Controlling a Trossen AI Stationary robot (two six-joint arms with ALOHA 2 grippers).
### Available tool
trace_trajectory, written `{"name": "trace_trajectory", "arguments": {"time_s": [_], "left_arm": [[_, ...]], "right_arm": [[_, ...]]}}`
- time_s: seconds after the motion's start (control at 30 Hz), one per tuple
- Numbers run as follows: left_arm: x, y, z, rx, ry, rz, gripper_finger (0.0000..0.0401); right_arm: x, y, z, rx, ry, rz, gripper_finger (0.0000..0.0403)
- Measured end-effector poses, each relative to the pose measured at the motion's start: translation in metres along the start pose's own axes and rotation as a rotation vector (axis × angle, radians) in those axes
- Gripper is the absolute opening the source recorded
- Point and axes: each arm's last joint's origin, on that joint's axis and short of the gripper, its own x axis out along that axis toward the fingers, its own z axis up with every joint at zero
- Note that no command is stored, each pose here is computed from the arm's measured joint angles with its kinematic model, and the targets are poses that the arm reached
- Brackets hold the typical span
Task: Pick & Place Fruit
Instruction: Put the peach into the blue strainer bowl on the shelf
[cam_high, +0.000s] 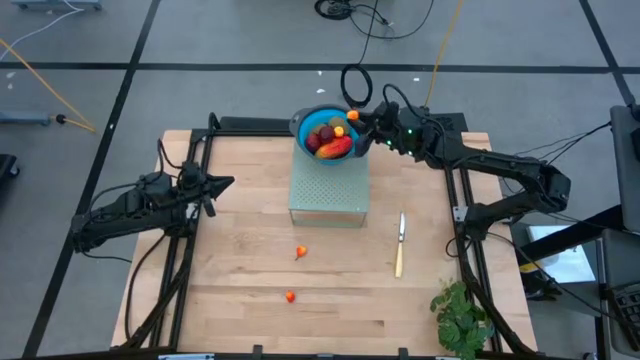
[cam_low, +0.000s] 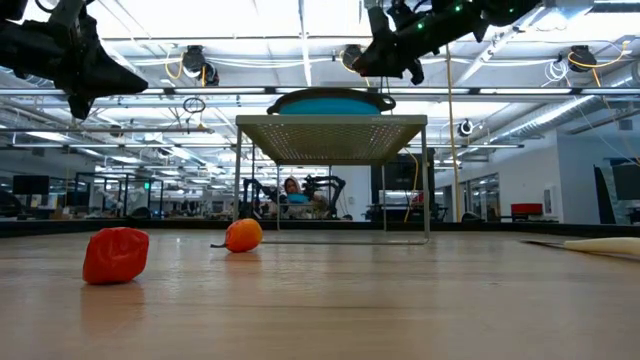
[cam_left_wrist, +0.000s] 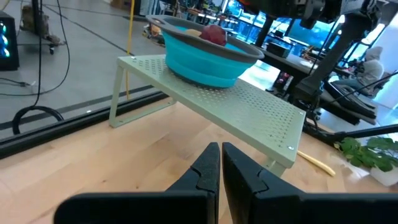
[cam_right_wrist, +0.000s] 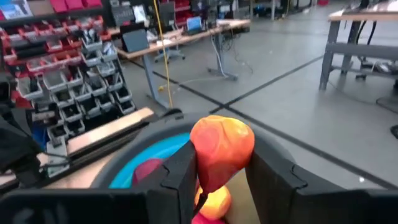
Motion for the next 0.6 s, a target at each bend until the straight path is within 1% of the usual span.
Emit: {"name": "trace_trajectory", "arguments": {"time_s": [0.17, 0.3, 0.47, 0.6], "left_arm": [[0.0, 0.0, 0.0, -0.002, -0.001, 0.002, 0.0017], [0.0, 0.001, 0.0, -0.002, -0.012, 0.033, 0.0017], [0.0, 0.001, 0.0, 0.005, -0.016, 0.044, 0.0017], [0.0, 0.001, 0.0, 0.005, -0.016, 0.044, 0.0017]], "right_arm": [[0.0, 0.0, -0.005, -0.004, 0.052, -0.007, 0.0113], [0.006, 0.001, -0.014, -0.012, 0.099, -0.01, 0.0113], [0.013, 0.005, -0.024, -0.019, 0.134, 0.0, 0.0113], [0.013, 0.006, -0.024, -0.026, 0.133, 0.002, 0.0115]]}}
